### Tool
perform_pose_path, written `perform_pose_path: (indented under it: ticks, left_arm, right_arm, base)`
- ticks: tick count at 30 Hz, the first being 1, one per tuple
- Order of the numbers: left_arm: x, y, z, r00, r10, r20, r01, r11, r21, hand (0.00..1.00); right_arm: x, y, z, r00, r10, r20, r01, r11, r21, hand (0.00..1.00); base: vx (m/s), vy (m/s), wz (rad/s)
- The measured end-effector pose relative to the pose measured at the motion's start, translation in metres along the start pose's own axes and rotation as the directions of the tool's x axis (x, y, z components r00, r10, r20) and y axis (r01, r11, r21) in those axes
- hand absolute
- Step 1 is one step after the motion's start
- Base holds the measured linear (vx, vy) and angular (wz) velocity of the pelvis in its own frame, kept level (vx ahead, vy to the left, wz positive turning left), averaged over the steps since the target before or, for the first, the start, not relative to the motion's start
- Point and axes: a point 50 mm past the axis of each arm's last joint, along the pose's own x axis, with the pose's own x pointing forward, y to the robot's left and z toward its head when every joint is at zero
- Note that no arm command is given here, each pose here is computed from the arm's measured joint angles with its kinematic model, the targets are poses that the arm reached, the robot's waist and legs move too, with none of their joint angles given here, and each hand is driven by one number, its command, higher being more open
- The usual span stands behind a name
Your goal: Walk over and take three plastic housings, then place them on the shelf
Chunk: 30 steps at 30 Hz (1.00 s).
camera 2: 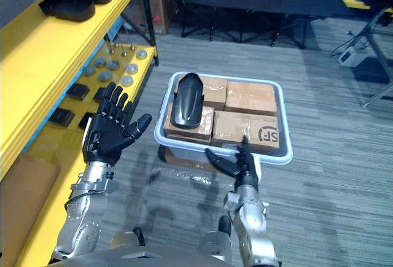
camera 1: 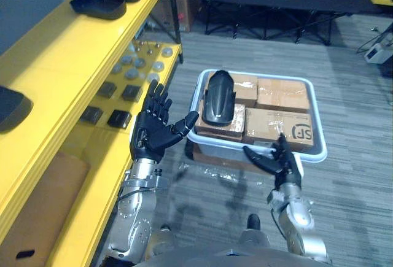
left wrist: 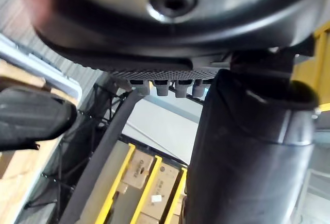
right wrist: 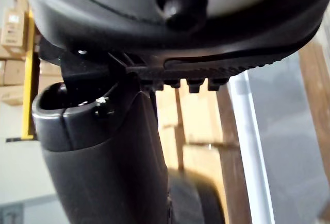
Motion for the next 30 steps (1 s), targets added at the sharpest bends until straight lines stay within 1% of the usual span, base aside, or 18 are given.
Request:
perform_pose_path:
  ticks: [1, 3, 4, 6, 8, 9, 11, 12, 16, 18, 19, 24, 26, 28, 30]
  left_arm:
    - [0.003, -0.002, 0.001, 1.0, -0.01, 0.009, 0.01, 1.0, 0.007, 1.0]
    - [0.012, -0.007, 0.007, 0.998, -0.046, 0.044, 0.045, 0.999, 0.031, 1.0]
    - [0.014, -0.009, 0.008, 0.997, -0.054, 0.051, 0.053, 0.998, 0.029, 1.0]
    - [0.021, -0.015, 0.011, 0.992, -0.104, 0.067, 0.102, 0.994, 0.029, 1.0]
    - [0.025, -0.021, 0.012, 0.986, -0.15, 0.068, 0.148, 0.988, 0.034, 1.0]
    - [0.026, -0.024, 0.012, 0.981, -0.181, 0.062, 0.179, 0.983, 0.04, 1.0]
    - [0.027, -0.025, 0.012, 0.974, -0.219, 0.05, 0.217, 0.975, 0.05, 1.0]
    - [0.027, -0.027, 0.008, 0.967, -0.255, 0.015, 0.253, 0.965, 0.063, 1.0]
    - [0.032, -0.031, -0.004, 0.956, -0.29, -0.038, 0.292, 0.954, 0.063, 1.0]
    - [0.038, -0.034, -0.009, 0.95, -0.306, -0.052, 0.309, 0.949, 0.063, 1.0]
    - [0.042, -0.039, -0.012, 0.945, -0.323, -0.058, 0.326, 0.944, 0.054, 1.0]
    - [0.041, -0.041, -0.025, 0.944, -0.313, -0.107, 0.319, 0.947, 0.037, 1.0]
    - [0.043, -0.044, -0.031, 0.94, -0.315, -0.129, 0.321, 0.947, 0.032, 1.0]
    - [0.043, -0.044, -0.036, 0.939, -0.31, -0.146, 0.317, 0.948, 0.03, 1.0]
    - [0.042, -0.041, -0.041, 0.94, -0.296, -0.172, 0.304, 0.952, 0.024, 1.0]
  right_arm:
    - [0.011, -0.005, 0.01, 0.998, -0.049, 0.032, 0.049, 0.999, 0.009, 1.0]
    - [0.051, -0.019, 0.055, 0.966, -0.205, 0.155, 0.199, 0.978, 0.057, 1.0]
    - [0.059, -0.02, 0.067, 0.955, -0.23, 0.184, 0.221, 0.973, 0.069, 1.0]
    - [0.082, -0.026, 0.109, 0.915, -0.29, 0.28, 0.271, 0.957, 0.107, 1.0]
    - [0.093, -0.031, 0.133, 0.893, -0.311, 0.326, 0.281, 0.95, 0.136, 1.0]
    - [0.097, -0.031, 0.144, 0.886, -0.309, 0.345, 0.272, 0.95, 0.153, 1.0]
    - [0.102, -0.027, 0.154, 0.887, -0.288, 0.362, 0.249, 0.957, 0.15, 1.0]
    - [0.109, -0.023, 0.159, 0.899, -0.259, 0.354, 0.23, 0.966, 0.121, 1.0]
    - [0.123, -0.011, 0.169, 0.92, -0.189, 0.342, 0.176, 0.982, 0.069, 1.0]
    - [0.127, -0.008, 0.184, 0.915, -0.153, 0.374, 0.153, 0.988, 0.03, 1.0]
    - [0.129, -0.009, 0.2, 0.903, -0.137, 0.406, 0.147, 0.989, 0.008, 1.0]
    - [0.134, 0.001, 0.24, 0.874, -0.106, 0.475, 0.136, 0.99, -0.029, 1.0]
    - [0.135, -0.005, 0.252, 0.865, -0.111, 0.49, 0.154, 0.987, -0.048, 1.0]
    - [0.137, -0.007, 0.257, 0.865, -0.112, 0.489, 0.17, 0.983, -0.075, 1.0]
    - [0.14, -0.006, 0.259, 0.882, -0.126, 0.455, 0.19, 0.977, -0.098, 1.0]
  base:
    - [-0.13, -0.053, 0.5]
    - [-0.15, -0.084, 0.31]
    - [-0.12, -0.089, 0.21]
    - [-0.12, -0.083, 0.23]
    - [-0.08, -0.04, 0.17]
    - [-0.04, -0.019, 0.14]
    - [-0.03, -0.01, 0.2]
    - [-0.01, 0.003, 0.15]
    - [0.01, 0.001, 0.05]
    - [-0.02, -0.006, 0.18]
    - [-0.02, -0.005, 0.22]
    - [-0.01, -0.013, 0.08]
    - [-0.02, 0.001, 0.04]
    - [-0.02, 0.006, 0.08]
    - [-0.03, 0.004, 0.11]
